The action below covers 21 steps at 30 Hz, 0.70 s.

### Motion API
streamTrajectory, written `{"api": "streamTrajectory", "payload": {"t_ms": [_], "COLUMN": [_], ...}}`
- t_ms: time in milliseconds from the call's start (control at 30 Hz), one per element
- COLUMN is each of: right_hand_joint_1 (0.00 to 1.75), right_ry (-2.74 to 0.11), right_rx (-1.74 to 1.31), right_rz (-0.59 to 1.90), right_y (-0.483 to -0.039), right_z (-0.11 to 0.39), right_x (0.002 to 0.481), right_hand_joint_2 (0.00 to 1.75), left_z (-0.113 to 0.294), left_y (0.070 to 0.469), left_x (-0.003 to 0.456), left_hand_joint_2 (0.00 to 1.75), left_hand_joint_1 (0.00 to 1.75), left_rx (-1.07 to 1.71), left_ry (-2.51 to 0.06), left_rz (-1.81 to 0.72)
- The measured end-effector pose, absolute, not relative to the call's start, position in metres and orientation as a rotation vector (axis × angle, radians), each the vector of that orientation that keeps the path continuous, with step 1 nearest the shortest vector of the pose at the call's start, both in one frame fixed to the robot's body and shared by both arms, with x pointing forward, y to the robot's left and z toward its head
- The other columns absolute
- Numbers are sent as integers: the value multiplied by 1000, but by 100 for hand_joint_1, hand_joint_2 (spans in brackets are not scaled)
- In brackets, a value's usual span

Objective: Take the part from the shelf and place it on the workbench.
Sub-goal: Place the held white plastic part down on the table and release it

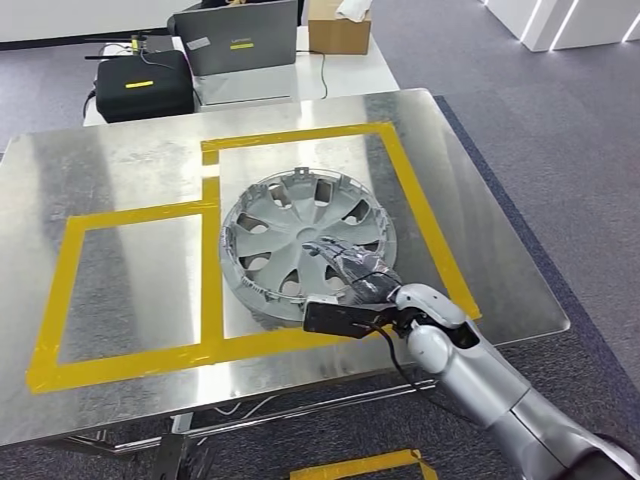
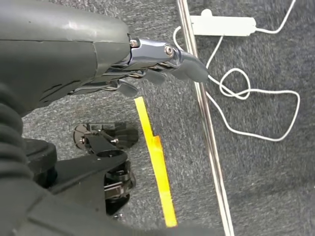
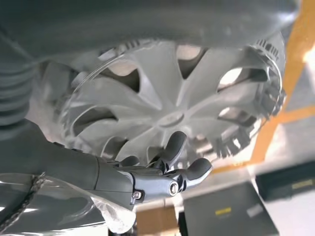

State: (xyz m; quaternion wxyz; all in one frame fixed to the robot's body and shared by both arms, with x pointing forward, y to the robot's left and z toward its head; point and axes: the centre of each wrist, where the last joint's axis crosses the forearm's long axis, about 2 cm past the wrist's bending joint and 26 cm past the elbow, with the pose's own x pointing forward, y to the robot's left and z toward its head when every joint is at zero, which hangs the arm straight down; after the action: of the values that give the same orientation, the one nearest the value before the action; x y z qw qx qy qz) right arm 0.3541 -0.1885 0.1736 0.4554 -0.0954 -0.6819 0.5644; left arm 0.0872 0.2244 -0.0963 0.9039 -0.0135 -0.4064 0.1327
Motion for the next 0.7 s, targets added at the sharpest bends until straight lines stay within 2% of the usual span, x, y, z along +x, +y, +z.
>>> {"api": "streamTrajectory", "payload": {"t_ms": [300, 500, 700], "right_hand_joint_1": [0, 0, 0], "right_ry": [-1911, -1912, -1868], "right_rx": [-386, -451, -576], "right_rz": [1121, 1051, 753], "right_y": [-246, -267, -320], "right_z": [159, 156, 127], "right_x": [274, 250, 204], "right_hand_joint_2": [0, 0, 0], "left_z": [-99, -99, -99], "left_y": [229, 228, 226], "left_x": [68, 68, 56], "left_hand_joint_2": [0, 0, 0], "left_hand_joint_1": [0, 0, 0], "left_rx": [12, 14, 47], "left_ry": [-831, -835, -847], "left_rz": [333, 361, 438]}}
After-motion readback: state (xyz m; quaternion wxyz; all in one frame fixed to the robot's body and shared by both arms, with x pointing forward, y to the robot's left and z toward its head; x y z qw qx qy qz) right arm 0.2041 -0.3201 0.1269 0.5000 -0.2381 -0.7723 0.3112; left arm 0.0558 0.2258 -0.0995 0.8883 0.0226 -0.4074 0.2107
